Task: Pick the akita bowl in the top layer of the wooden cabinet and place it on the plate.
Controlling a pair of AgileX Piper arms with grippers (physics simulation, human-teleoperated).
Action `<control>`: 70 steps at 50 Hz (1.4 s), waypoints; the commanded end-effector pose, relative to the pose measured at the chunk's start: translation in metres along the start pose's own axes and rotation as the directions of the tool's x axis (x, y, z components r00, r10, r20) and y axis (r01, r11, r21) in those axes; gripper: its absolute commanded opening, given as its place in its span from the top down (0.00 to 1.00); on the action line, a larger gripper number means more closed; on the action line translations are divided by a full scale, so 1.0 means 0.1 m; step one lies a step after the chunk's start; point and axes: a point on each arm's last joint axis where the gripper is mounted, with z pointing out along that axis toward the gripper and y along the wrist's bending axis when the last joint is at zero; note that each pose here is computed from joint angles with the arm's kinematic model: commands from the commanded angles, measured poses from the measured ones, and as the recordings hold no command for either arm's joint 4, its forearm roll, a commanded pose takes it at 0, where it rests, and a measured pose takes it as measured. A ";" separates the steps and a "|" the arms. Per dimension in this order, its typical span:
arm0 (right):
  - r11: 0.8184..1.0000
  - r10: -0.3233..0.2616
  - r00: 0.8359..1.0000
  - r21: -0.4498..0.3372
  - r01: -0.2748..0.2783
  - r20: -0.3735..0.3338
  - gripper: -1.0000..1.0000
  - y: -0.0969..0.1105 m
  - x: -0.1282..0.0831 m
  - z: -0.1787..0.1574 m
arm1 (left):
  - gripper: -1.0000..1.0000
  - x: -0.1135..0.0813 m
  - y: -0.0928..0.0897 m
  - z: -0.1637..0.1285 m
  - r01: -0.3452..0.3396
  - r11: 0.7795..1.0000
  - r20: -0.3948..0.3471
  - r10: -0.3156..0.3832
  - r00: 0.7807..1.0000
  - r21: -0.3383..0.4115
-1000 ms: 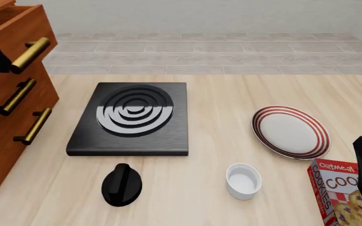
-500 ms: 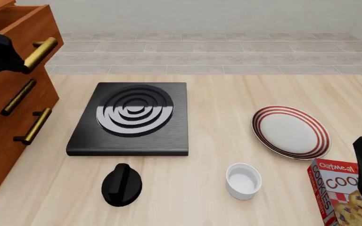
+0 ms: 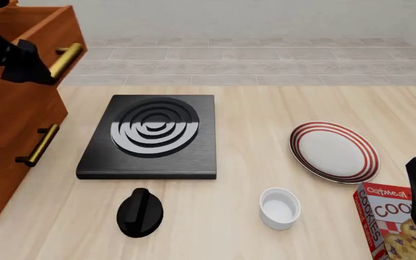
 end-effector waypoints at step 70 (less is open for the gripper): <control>1.000 -0.001 1.000 0.000 0.001 0.003 0.00 0.00 -0.01 0.00 | 0.00 -0.30 -0.83 0.02 -0.135 0.965 0.014 0.136 0.991 0.223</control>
